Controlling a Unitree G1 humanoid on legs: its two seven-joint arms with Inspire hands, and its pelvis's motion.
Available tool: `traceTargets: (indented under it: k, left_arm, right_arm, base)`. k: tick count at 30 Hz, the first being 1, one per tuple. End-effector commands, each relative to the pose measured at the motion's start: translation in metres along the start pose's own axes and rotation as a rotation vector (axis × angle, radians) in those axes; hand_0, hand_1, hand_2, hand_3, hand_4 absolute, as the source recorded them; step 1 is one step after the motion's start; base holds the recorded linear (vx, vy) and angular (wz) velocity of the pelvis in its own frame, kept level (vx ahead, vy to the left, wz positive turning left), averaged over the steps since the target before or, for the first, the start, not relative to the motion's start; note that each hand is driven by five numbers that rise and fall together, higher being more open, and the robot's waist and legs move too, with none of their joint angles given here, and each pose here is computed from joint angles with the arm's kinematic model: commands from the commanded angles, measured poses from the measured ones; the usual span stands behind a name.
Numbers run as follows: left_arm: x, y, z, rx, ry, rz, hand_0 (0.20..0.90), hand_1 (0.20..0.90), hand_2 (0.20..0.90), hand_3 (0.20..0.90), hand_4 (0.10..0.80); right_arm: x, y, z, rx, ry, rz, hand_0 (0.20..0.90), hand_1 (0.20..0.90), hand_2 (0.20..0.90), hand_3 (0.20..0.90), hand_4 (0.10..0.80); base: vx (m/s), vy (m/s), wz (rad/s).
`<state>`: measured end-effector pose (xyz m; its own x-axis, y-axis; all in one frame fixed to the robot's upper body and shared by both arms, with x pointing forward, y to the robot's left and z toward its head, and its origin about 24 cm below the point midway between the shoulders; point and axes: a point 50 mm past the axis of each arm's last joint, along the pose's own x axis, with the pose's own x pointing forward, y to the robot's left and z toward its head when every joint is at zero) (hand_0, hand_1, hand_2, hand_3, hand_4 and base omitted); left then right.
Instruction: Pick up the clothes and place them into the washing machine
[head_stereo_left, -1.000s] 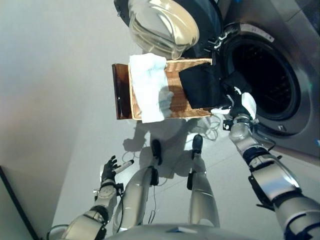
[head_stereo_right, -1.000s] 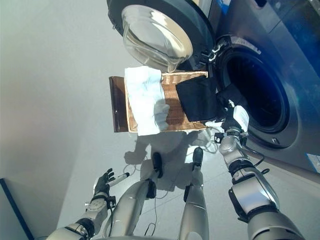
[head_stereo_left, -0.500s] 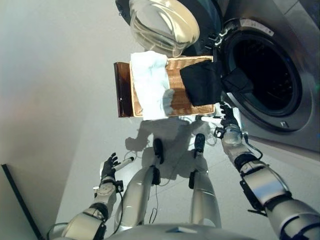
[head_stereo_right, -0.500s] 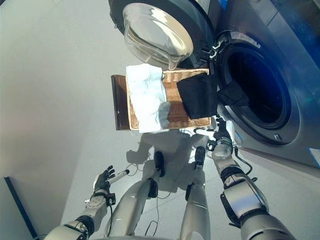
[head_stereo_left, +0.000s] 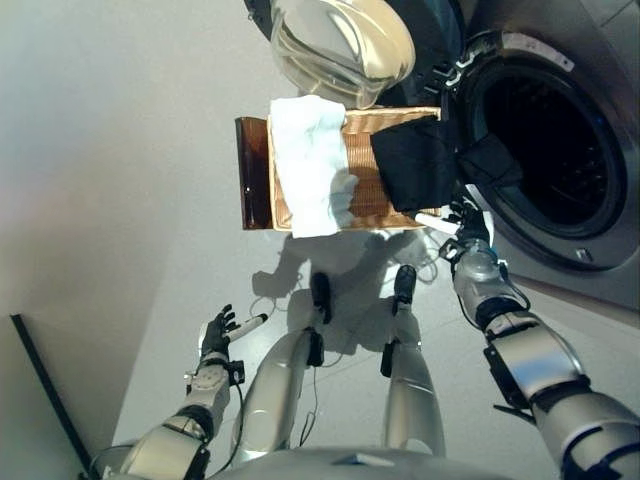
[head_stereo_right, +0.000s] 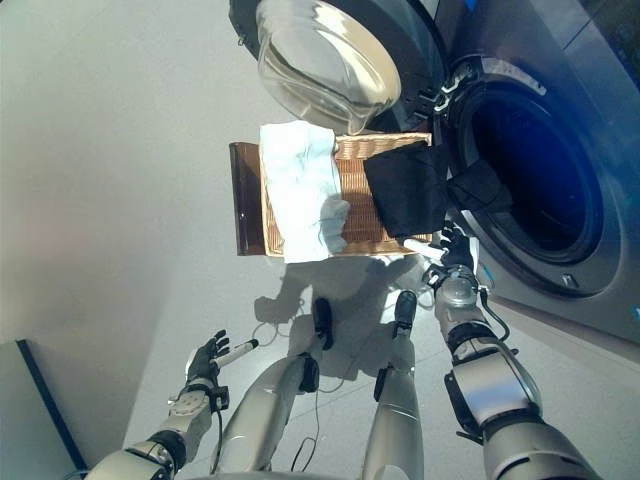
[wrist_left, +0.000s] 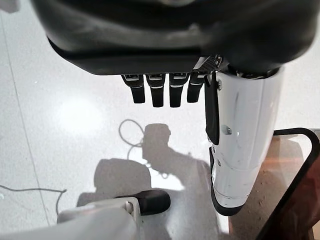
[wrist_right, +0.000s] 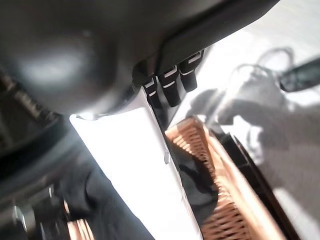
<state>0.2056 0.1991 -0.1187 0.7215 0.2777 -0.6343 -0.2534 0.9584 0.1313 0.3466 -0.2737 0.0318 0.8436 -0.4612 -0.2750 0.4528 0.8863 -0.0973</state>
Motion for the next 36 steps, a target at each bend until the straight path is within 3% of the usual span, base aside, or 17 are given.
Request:
traceTargets:
  k: [1, 14, 25, 36]
  left_arm:
    - [-0.003, 0.025, -0.013, 0.023, 0.038, 0.056, 0.900, 0.900, 0.900, 0.900, 0.800]
    - [-0.004, 0.022, -0.015, 0.019, 0.035, 0.015, 0.900, 0.900, 0.900, 0.900, 0.800]
    - [-0.005, 0.025, -0.017, 0.010, 0.042, 0.007, 0.900, 0.900, 0.900, 0.900, 0.800]
    - [-0.005, 0.026, -0.018, 0.022, 0.049, 0.003, 0.900, 0.900, 0.900, 0.900, 0.800]
  right_arm:
    - [0.009, -0.020, 0.039, 0.162, -0.104, -0.058, 0.900, 0.900, 0.900, 0.900, 0.800]
    - [0.014, -0.039, 0.062, 0.309, -0.121, -0.109, 0.900, 0.900, 0.900, 0.900, 0.800]
    - [0.012, -0.064, 0.158, 0.370, -0.355, -0.150, 0.900, 0.900, 0.900, 0.900, 0.800]
    - [0.002, -0.087, 0.203, 0.470, -0.465, -0.185, 0.900, 0.900, 0.900, 0.900, 0.800]
  base:
    - [0.000, 0.000, 0.00]
    - [0.000, -0.001, 0.01]
    - [0.002, -0.001, -0.01]
    - [0.006, -0.003, 0.01]
